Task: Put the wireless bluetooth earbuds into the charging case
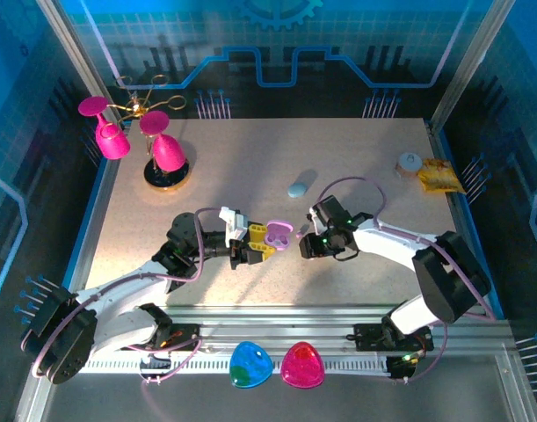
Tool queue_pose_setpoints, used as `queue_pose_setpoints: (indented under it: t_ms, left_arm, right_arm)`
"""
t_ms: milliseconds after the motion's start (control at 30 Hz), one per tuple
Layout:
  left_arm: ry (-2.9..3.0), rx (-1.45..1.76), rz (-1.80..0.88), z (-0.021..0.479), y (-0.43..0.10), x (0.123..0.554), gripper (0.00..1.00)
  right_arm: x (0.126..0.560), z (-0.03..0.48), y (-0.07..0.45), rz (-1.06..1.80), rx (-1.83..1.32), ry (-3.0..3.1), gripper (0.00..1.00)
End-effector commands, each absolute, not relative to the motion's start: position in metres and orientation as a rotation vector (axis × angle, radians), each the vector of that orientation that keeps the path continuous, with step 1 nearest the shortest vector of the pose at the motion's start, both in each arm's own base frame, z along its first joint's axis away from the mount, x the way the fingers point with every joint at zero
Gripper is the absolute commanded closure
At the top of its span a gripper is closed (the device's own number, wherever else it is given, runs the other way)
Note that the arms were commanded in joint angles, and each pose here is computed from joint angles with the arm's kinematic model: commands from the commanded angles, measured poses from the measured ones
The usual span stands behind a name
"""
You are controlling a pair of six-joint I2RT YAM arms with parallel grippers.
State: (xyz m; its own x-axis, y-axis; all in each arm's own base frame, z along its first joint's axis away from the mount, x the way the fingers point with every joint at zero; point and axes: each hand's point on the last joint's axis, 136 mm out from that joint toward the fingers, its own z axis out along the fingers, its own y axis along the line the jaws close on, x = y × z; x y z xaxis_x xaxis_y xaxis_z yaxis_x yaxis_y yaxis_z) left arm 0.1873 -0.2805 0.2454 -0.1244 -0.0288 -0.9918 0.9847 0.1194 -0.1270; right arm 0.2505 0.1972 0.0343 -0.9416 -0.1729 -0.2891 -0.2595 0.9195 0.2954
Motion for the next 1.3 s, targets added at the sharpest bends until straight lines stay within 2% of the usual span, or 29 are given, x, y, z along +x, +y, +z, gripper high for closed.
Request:
queue_pose_setpoints:
  t_ms: [0, 600, 1000, 1267]
  left_arm:
    - [1.322, 1.038, -1.202, 0.246, -0.279, 0.188, 0.68]
    - [1.327, 1.037, -1.186, 0.249, -0.276, 0.187, 0.68]
    - [1.322, 1.042, -1.196, 0.249, -0.277, 0.188, 0.68]
    - [1.314, 1.037, -1.228, 0.251, -0.281, 0.19, 0.68]
  right_arm:
    - [0.254, 0.034, 0.201, 0.504, -0.305, 2.828, 0.52]
    - [0.267, 0.021, 0.216, 0.562, -0.415, 2.852, 0.51]
    - [0.222, 0.031, 0.194, 0.597, -0.368, 2.88, 0.52]
    - [0.229, 0.04, 0.18, 0.501, -0.309, 2.833, 0.51]
